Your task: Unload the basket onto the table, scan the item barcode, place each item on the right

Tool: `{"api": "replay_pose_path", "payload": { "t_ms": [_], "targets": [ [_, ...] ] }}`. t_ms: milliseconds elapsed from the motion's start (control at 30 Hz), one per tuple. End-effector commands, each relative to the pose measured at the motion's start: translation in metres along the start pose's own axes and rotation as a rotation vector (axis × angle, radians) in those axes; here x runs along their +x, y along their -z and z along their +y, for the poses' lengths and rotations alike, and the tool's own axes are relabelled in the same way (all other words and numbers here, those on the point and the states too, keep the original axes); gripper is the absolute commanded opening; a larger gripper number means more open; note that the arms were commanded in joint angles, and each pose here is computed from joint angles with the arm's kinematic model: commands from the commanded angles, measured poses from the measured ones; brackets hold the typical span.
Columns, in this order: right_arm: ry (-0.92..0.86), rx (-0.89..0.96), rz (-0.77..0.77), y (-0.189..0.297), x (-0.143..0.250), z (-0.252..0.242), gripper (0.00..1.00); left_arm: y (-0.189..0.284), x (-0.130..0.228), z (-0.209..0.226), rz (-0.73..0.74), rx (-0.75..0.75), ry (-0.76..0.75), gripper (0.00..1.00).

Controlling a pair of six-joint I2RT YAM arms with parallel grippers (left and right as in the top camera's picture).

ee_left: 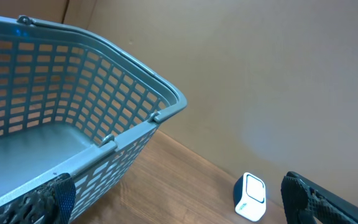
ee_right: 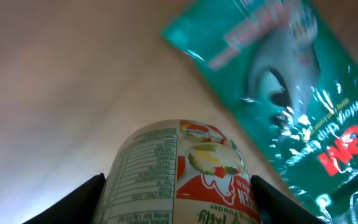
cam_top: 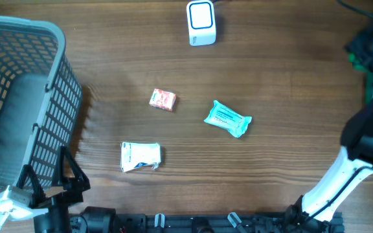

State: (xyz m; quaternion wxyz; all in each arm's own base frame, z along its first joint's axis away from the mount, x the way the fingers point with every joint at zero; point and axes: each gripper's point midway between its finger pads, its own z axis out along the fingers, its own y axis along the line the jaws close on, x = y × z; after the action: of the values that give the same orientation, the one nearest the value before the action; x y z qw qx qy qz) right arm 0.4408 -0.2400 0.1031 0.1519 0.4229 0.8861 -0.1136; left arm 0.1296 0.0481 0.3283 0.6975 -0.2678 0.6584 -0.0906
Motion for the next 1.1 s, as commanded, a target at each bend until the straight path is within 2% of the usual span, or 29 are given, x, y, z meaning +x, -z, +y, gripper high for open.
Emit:
{"api": "replay_pose_path", "payload": {
  "t_ms": [0, 33, 67, 100, 133, 200, 300, 333, 367, 433, 500, 533, 600, 733, 900, 1000, 1067],
  "targets": [
    [0.0, -0.054, 0.217, -0.049, 0.028, -0.029, 0.53, 0.0, 0.001, -0.002, 0.006, 0.013, 0.006, 1.0],
    [-0.016, -0.037, 0.256, -0.057, 0.033, -0.046, 0.53, 0.0, 0.001, -0.002, 0.006, 0.013, 0.006, 1.0],
    [-0.021, -0.032, 0.263, -0.057, 0.033, -0.052, 0.6, 0.0, 0.001, -0.002, 0.006, 0.013, 0.006, 1.0],
    [-0.003, -0.034, 0.263, -0.056, 0.031, -0.058, 1.0, 0.0, 0.001, -0.002, 0.006, 0.013, 0.006, 1.0],
    [0.044, -0.043, 0.249, -0.048, 0.026, -0.06, 1.0, 0.0, 0.001, -0.002, 0.006, 0.013, 0.006, 1.0],
    [0.018, -0.153, 0.209, -0.014, 0.009, -0.044, 1.0, 0.0, 0.001, -0.002, 0.006, 0.013, 0.006, 1.0],
    [0.027, -0.344, 0.076, 0.086, -0.021, -0.012, 1.0, 0.0, 0.001, -0.002, 0.006, 0.013, 0.006, 1.0],
    [0.039, -0.421, 0.073, 0.124, -0.012, 0.004, 1.0, 0.0, 0.001, -0.002, 0.006, 0.013, 0.006, 1.0],
    [0.123, -0.512, 0.084, 0.17, 0.014, 0.027, 0.98, 0.0, 0.001, -0.002, 0.006, 0.013, 0.006, 1.0],
    [0.356, -0.568, 0.095, 0.214, 0.06, 0.055, 1.0, 0.0, 0.001, -0.002, 0.006, 0.013, 0.006, 1.0],
    [0.582, -0.601, 0.186, 0.236, 0.127, 0.093, 1.0, 0.0, 0.001, -0.002, 0.006, 0.013, 0.006, 1.0],
    [0.631, -0.606, 0.223, 0.237, 0.148, 0.106, 1.0, 0.0, 0.001, -0.002, 0.006, 0.013, 0.006, 1.0],
    [0.8, -0.561, 0.334, 0.225, 0.215, 0.13, 1.0, 0.0, 0.001, -0.002, 0.006, 0.013, 0.006, 1.0],
    [1.053, -0.302, 0.288, 0.174, 0.311, 0.154, 1.0, 0.0, 0.001, -0.002, 0.005, 0.013, 0.006, 1.0],
    [1.266, -0.059, 0.007, 0.113, 0.376, 0.158, 1.0, 0.0, 0.001, -0.002, 0.006, 0.013, 0.006, 1.0],
    [1.301, 0.002, -0.018, 0.09, 0.396, 0.143, 1.0, 0.0, 0.001, -0.002, 0.006, 0.013, 0.006, 1.0],
    [1.295, 0.024, -0.087, 0.085, 0.393, 0.15, 1.0, 0.0, 0.001, -0.002, 0.006, 0.013, 0.006, 1.0]
  ]
}}
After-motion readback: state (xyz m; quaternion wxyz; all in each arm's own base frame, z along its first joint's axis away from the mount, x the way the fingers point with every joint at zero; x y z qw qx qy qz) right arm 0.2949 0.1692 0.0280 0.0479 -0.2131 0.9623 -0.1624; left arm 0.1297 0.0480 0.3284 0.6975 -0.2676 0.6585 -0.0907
